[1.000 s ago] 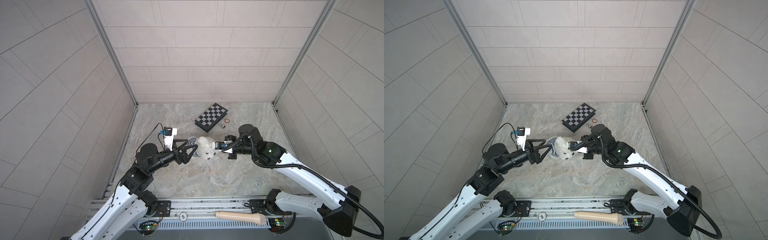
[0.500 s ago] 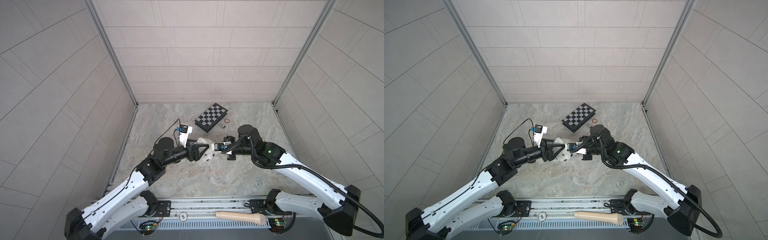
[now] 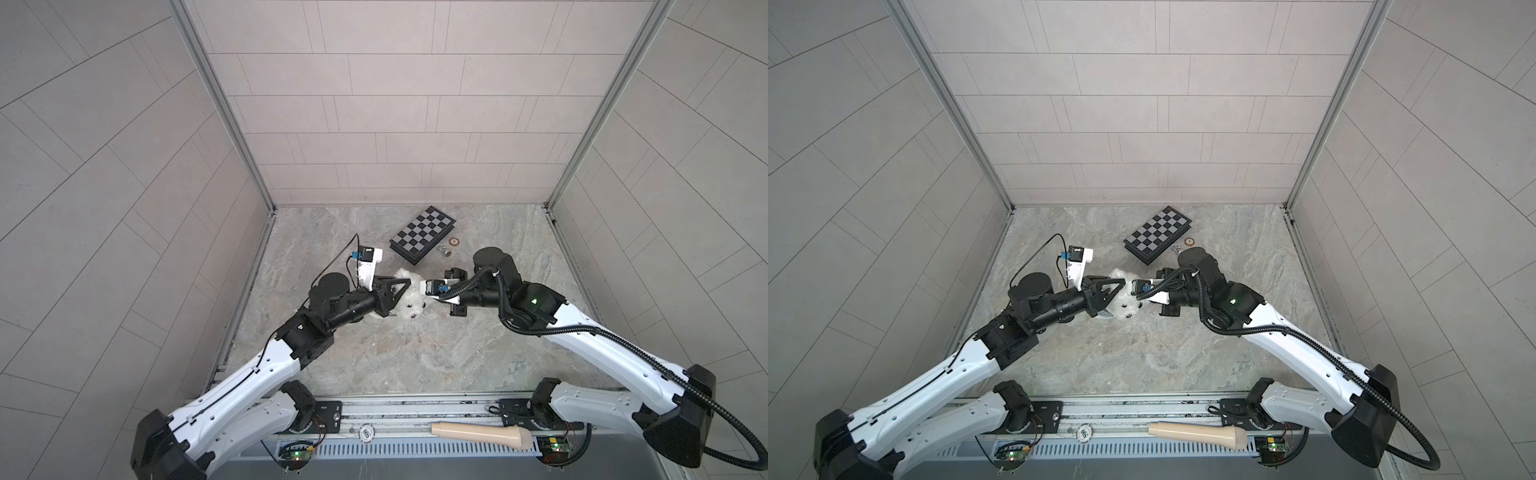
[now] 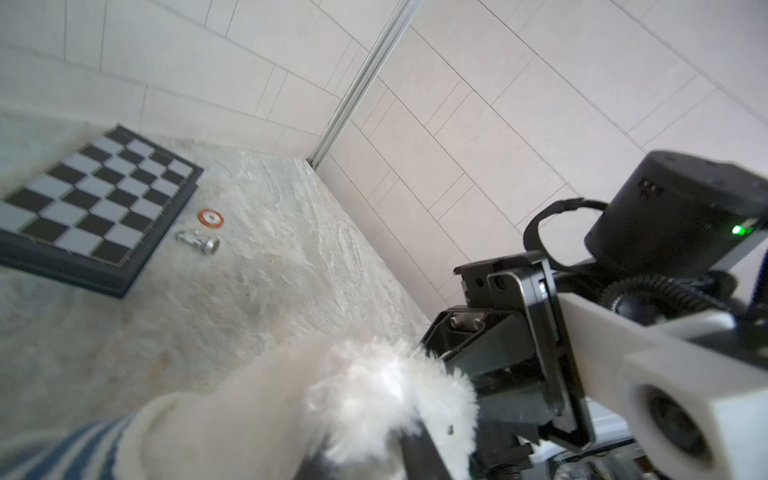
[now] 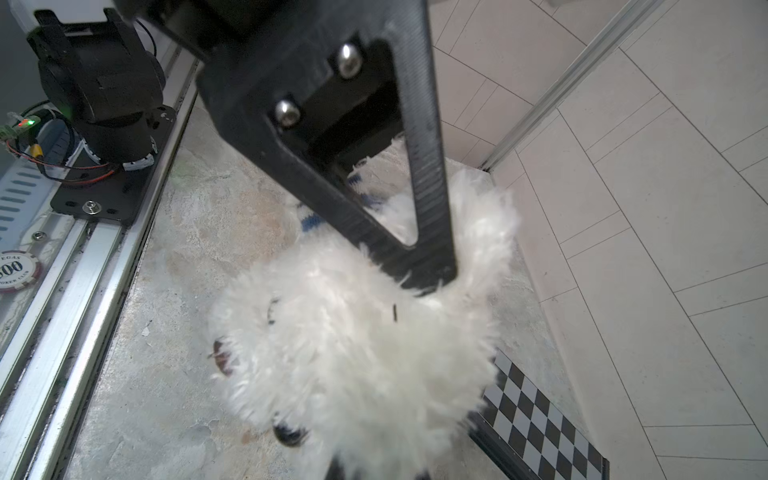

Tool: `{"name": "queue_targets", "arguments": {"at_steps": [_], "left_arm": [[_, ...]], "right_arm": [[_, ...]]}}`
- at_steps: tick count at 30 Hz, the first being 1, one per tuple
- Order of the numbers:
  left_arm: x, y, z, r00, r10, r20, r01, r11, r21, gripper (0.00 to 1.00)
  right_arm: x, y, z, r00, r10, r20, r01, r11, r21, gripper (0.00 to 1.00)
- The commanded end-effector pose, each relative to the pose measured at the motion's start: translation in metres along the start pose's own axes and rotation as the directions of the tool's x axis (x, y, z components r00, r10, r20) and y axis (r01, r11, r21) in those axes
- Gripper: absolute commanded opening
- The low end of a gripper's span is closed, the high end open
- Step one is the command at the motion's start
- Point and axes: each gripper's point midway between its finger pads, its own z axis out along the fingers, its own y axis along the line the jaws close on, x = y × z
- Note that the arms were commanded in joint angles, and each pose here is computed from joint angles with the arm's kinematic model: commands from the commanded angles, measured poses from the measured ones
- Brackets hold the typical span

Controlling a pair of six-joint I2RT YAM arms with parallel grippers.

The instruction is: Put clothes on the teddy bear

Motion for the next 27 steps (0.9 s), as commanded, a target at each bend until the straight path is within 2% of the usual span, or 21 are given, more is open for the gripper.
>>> {"name": "queue_targets", "arguments": {"at_steps": [1, 3, 6, 9, 12, 16, 19, 24, 27], "left_arm": [[-0.009, -0.011, -0.005, 0.999, 0.029, 0.036, -0.031, 0.999, 0.039, 0.07], [-0.016, -0.008, -0.009, 0.998, 0.018, 0.059, -0.020, 0.999, 0.042, 0.01], [-0.034, -0.003, -0.019, 0.990, -0.038, 0.133, 0.026, 0.995, 0.093, 0.00], [-0.051, 0.002, -0.027, 0.979, -0.084, 0.184, 0.059, 0.989, 0.137, 0.00], [-0.064, 0.002, -0.034, 0.972, -0.084, 0.220, 0.051, 0.987, 0.155, 0.00], [-0.077, -0.023, -0.047, 0.958, -0.091, 0.272, 0.009, 0.957, 0.289, 0.00], [-0.083, -0.044, -0.059, 0.950, -0.081, 0.302, -0.042, 0.924, 0.379, 0.00], [-0.092, -0.066, -0.078, 0.929, -0.090, 0.358, -0.092, 0.882, 0.462, 0.00], [-0.096, -0.078, -0.089, 0.918, -0.100, 0.383, -0.116, 0.857, 0.502, 0.00]], "right_arm": [[-0.031, -0.011, -0.008, 0.991, -0.051, 0.121, 0.044, 0.997, 0.063, 0.11], [-0.030, -0.012, -0.010, 0.991, -0.056, 0.122, 0.046, 0.996, 0.080, 0.19], [-0.027, -0.015, -0.013, 0.992, -0.018, 0.123, 0.003, 0.993, 0.121, 0.28], [-0.030, -0.018, -0.020, 0.984, 0.014, 0.177, -0.044, 0.985, 0.167, 0.44], [-0.033, -0.021, -0.033, 0.965, 0.043, 0.259, -0.104, 0.968, 0.230, 0.53], [-0.028, -0.025, -0.049, 0.933, 0.067, 0.353, -0.178, 0.940, 0.291, 0.53], [-0.027, -0.019, -0.061, 0.893, 0.062, 0.446, -0.218, 0.926, 0.308, 0.54], [-0.037, -0.021, -0.071, 0.814, 0.100, 0.573, -0.292, 0.922, 0.254, 0.55], [-0.046, -0.014, -0.074, 0.774, 0.085, 0.628, -0.272, 0.939, 0.209, 0.55]]}}
